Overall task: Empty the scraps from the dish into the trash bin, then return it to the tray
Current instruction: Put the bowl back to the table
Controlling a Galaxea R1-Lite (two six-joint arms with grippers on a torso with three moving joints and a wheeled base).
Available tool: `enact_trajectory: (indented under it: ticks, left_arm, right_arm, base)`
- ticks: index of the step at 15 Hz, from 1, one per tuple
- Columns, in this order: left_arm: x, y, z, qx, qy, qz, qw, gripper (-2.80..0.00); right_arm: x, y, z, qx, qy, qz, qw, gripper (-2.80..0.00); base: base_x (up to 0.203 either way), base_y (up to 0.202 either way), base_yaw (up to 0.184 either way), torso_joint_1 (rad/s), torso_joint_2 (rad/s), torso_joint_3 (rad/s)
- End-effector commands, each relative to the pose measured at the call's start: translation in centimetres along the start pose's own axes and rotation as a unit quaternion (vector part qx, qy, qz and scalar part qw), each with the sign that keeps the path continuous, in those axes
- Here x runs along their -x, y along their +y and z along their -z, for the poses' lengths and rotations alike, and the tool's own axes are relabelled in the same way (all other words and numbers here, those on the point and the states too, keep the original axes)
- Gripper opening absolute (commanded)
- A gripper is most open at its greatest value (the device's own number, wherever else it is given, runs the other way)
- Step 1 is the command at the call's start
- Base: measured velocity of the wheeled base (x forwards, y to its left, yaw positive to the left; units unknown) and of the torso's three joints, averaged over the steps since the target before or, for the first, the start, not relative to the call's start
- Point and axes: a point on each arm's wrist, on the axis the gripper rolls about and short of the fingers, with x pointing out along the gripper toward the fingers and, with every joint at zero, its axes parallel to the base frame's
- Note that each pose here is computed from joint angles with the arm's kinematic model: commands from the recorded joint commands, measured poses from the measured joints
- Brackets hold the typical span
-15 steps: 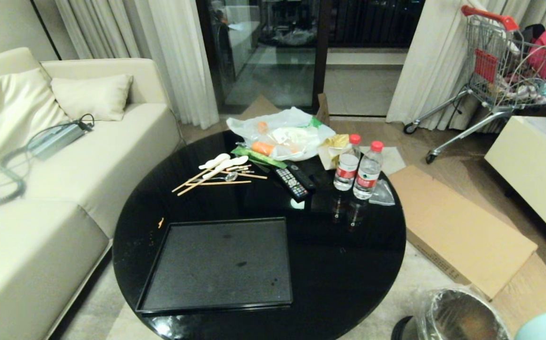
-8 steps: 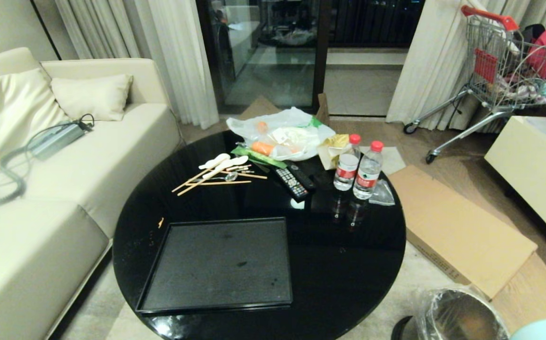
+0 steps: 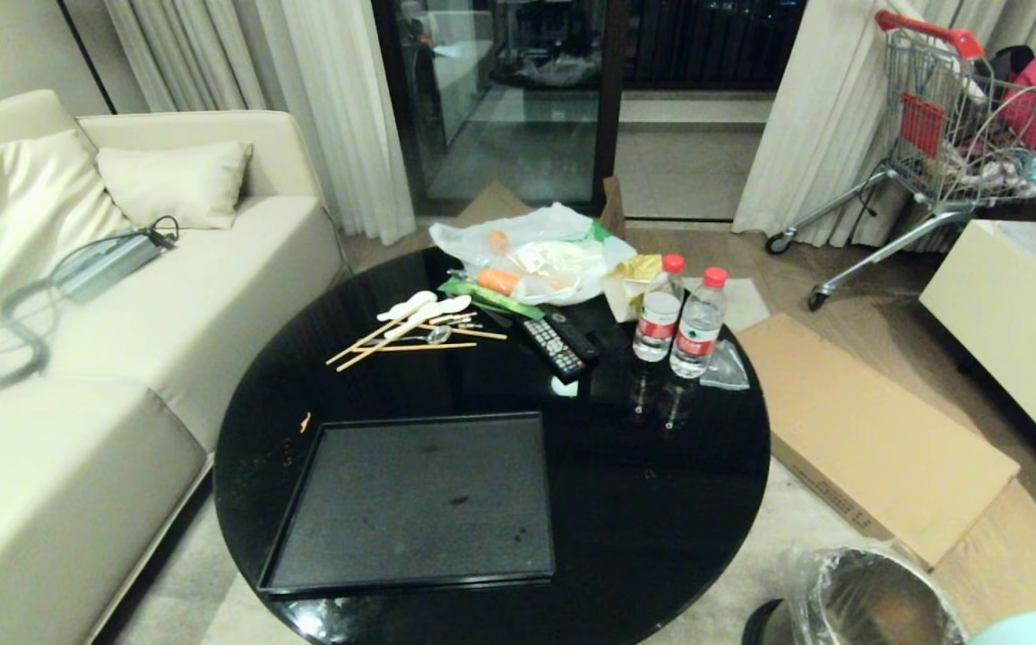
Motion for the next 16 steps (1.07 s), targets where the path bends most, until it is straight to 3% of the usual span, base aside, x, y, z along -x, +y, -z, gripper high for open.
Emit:
enact_trajectory:
  ticks: [1, 11, 16]
  left_arm:
    - [0.0, 0.0, 0.0, 0.0, 0.0, 0.0, 1.0, -2.8]
    - [0.0, 0.0, 0.0, 0.0, 0.0, 0.0, 1.0, -2.8]
    - [0.0, 0.0, 0.0, 0.0, 0.0, 0.0, 1.0, -2.8]
  right_arm:
    - [0.02, 0.01, 0.05, 0.001, -0.005, 0.0, 1.0, -2.8]
    - [-0.08, 0.01, 0.05, -0.004, -0.015, 0.001, 1.0, -2.8]
    - [-0.4, -0.07, -0.55, 0.017, -0.002, -0.002, 1.0, -2.8]
  base:
    - [0.0, 0.0, 0.0, 0.0, 0.0, 0.0]
    - [0.0, 0.0, 0.0, 0.0, 0.0, 0.0]
    - [0.0, 0.0, 0.0, 0.0, 0.0, 0.0]
